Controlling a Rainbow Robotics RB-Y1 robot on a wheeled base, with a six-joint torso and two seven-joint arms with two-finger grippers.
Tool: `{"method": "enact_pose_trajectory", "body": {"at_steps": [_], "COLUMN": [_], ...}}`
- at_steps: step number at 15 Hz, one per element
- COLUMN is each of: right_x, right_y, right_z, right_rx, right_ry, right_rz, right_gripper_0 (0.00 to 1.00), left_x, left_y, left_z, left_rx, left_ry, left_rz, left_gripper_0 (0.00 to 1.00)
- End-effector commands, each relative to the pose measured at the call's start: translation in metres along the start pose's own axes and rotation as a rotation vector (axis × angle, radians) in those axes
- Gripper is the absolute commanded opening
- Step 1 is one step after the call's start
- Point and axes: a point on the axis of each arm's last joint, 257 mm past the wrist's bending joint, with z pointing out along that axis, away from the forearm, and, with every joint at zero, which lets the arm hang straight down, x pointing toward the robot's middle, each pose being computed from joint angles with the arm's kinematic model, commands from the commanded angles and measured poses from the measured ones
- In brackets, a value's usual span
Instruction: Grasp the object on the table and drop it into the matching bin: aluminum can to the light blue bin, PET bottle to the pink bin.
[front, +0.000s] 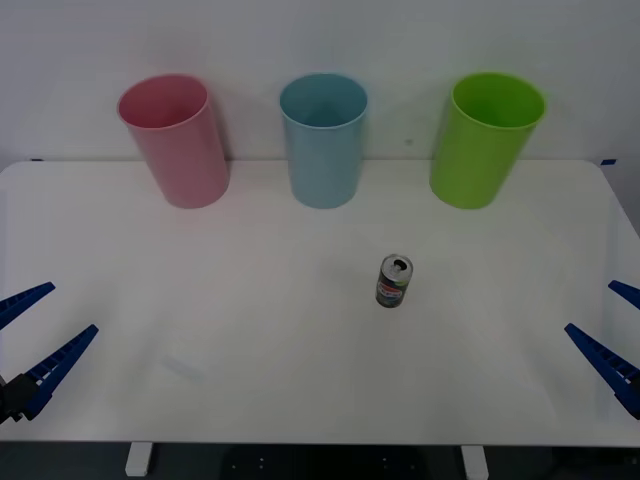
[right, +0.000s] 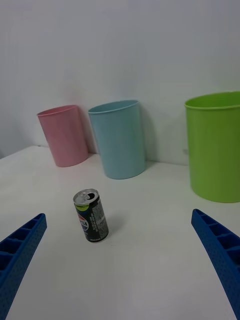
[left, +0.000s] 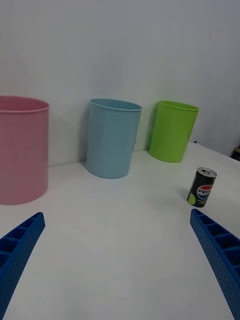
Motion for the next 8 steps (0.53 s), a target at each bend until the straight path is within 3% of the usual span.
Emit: {"method": "enact_pose_trajectory", "body": {"at_steps": [1, 2, 8], "right_x": [0.0, 0.008, 0.004], "right_y": [0.0, 0.002, 0.013], "right_z": [0.0, -0.006, -0.021], "right_rx": [0.0, 0.011, -0.012], "right_ry": [0.0, 0.006, 0.024], "right_rz": [0.0, 0.021, 0.03], "right_gripper_0": [1.0, 1.0, 1.0], "left_x": [0.0, 0.0, 0.0], "left_y": [0.0, 0.0, 0.0], "left_z": [0.0, 0.0, 0.0], "left_rx": [0.0, 0.0, 0.0], "left_ry": [0.0, 0.0, 0.0], "left_rz": [0.0, 0.0, 0.0], "left_gripper_0": [1.0, 1.0, 1.0]}}
